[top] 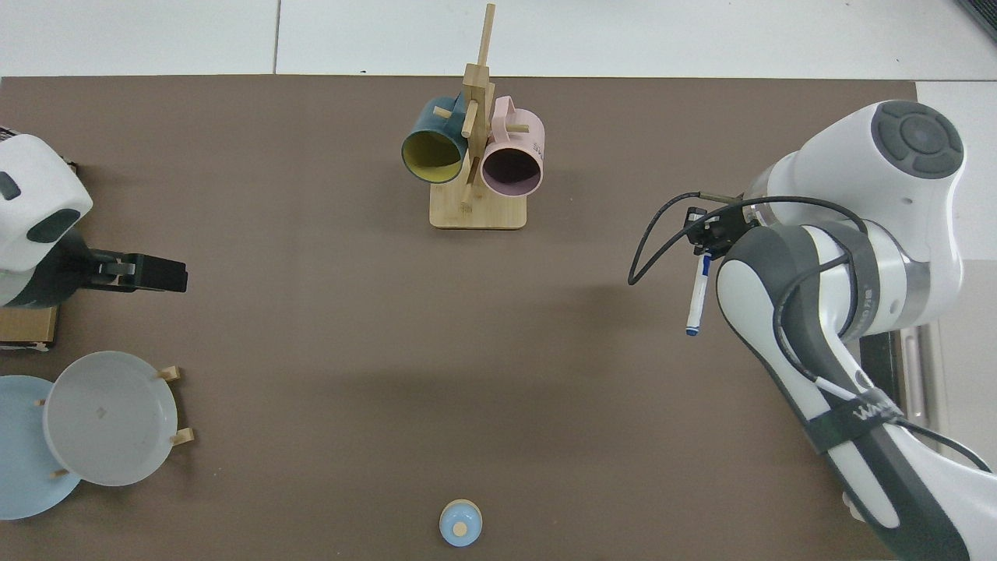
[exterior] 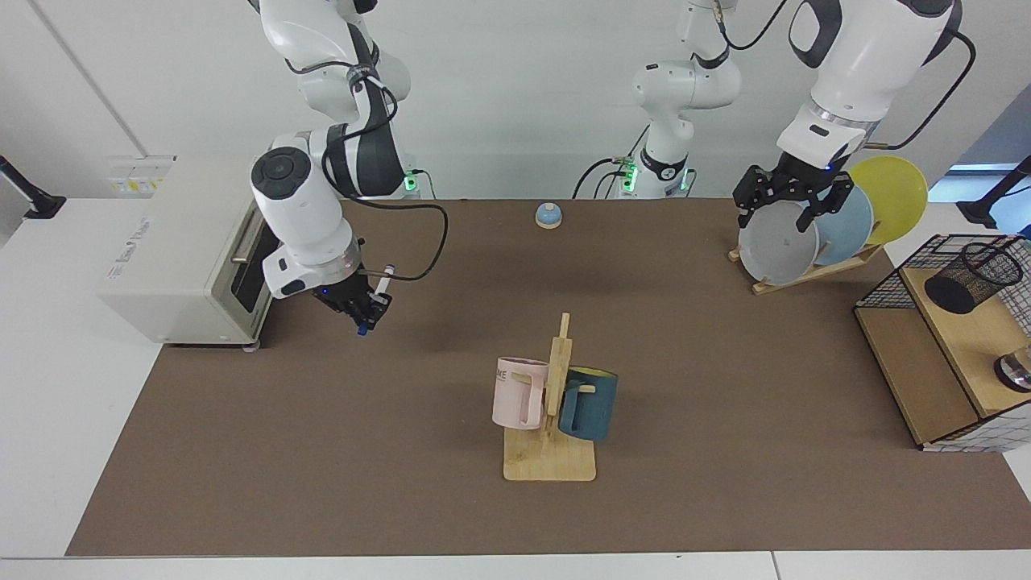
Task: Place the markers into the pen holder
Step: 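Lift the marker with the right gripper and carry it toward the middle, then reach the left gripper toward the marker while the right gripper holds it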
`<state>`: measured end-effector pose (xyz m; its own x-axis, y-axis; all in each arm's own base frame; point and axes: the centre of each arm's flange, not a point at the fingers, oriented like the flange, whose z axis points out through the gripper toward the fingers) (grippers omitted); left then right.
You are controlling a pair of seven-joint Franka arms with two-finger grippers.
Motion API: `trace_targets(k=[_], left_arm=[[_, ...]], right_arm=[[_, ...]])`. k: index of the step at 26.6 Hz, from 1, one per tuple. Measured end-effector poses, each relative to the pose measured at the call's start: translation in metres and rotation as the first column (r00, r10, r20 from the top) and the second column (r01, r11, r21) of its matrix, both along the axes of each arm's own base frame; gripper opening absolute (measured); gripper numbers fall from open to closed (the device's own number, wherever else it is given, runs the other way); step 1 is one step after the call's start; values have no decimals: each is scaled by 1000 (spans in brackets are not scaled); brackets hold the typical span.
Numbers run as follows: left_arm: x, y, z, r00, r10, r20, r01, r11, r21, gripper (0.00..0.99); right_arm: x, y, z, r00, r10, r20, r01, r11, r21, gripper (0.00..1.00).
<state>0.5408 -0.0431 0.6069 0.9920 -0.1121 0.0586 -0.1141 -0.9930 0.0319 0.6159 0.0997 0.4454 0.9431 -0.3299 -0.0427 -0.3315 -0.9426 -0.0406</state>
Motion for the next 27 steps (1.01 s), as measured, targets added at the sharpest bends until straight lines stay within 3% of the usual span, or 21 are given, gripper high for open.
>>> trace_targets(k=[4, 8, 19, 25, 27], left_arm=[[2, 0, -1, 1000, 1, 9, -1, 1000, -1, 991], [4, -7, -3, 1000, -13, 11, 13, 1000, -2, 991], [-9, -88, -2, 982, -187, 22, 188, 982, -26, 991], [-18, -120, -5, 938, -346, 21, 347, 937, -45, 991], [-25, -137, -6, 915, -404, 15, 405, 913, -44, 991]], right_arm=[[-7, 32, 22, 995, -94, -15, 94, 995, 17, 176], [-16, 69, 36, 984, -177, -10, 177, 984, 21, 176], [-53, 156, 60, 940, -338, -32, 339, 941, 10, 176], [-60, 158, 77, 936, -348, -57, 348, 937, -11, 176], [-61, 152, 88, 933, -353, -69, 355, 935, 18, 176]])
